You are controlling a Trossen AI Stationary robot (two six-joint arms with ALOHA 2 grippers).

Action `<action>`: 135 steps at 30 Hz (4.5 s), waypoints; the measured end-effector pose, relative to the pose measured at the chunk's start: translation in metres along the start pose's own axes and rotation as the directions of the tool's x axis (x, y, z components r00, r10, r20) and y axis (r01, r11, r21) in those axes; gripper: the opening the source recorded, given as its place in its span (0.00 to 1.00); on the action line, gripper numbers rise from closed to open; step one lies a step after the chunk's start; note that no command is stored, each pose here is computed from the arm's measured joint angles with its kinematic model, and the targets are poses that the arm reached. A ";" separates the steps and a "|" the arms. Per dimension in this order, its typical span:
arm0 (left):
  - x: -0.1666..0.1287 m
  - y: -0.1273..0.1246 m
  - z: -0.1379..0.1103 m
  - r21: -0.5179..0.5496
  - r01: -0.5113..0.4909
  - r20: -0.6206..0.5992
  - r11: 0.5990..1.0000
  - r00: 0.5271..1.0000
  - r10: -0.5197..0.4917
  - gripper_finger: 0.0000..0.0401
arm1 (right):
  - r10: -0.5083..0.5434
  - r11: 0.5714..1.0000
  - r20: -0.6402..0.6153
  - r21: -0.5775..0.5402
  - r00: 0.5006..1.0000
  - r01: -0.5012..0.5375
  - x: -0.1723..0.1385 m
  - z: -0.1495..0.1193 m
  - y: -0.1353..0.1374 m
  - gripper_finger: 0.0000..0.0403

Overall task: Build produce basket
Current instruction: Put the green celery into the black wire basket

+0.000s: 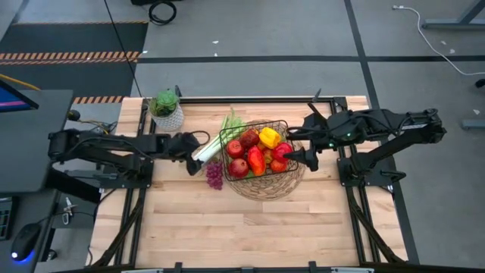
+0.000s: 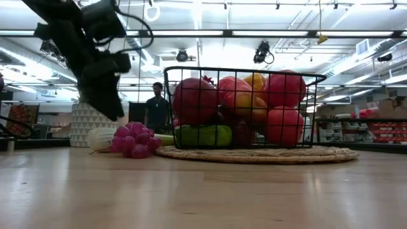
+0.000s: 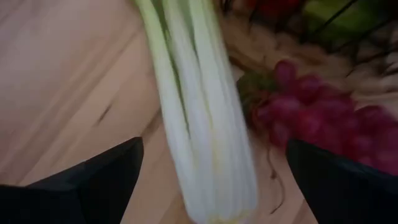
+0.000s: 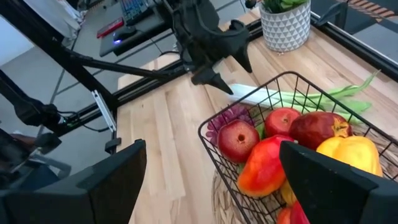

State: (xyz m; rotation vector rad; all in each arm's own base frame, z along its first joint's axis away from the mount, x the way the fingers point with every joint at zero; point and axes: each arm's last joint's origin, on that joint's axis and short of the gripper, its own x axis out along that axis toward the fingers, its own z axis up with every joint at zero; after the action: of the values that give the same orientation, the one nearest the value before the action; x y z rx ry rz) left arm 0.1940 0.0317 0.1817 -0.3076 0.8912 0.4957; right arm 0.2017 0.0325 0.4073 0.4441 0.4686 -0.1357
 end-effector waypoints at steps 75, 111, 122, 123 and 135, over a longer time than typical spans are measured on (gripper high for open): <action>-0.178 0.007 0.143 -0.085 0.239 0.499 0.967 0.851 -0.167 0.52 | 0.019 0.993 0.013 -0.121 1.000 -0.018 -0.020 -0.001 -0.004 0.92; -0.067 -0.060 0.154 -0.009 0.342 0.128 0.940 0.932 -0.338 0.53 | -0.010 0.996 0.001 -0.084 1.000 0.011 -0.038 -0.004 -0.015 0.92; -0.003 -0.072 0.148 0.125 0.212 -0.018 0.969 0.977 -0.211 0.53 | -0.009 0.998 0.001 -0.059 1.000 0.009 -0.038 -0.004 -0.015 0.92; 0.000 -0.073 0.148 0.144 0.200 -0.022 0.969 0.980 -0.199 0.53 | -0.009 0.998 0.001 -0.059 1.000 0.009 -0.038 -0.004 -0.015 0.92; 0.014 -0.073 0.143 0.148 0.169 -0.072 0.974 0.984 -0.160 0.61 | -0.008 0.999 0.001 -0.043 1.000 0.008 -0.038 -0.004 -0.015 0.92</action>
State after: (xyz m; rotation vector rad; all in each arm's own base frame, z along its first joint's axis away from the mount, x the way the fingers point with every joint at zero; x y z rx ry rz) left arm 0.3350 0.0383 0.2597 -0.2535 0.9475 0.2633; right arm 0.1629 0.0220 0.4161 0.3998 0.4717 -0.1334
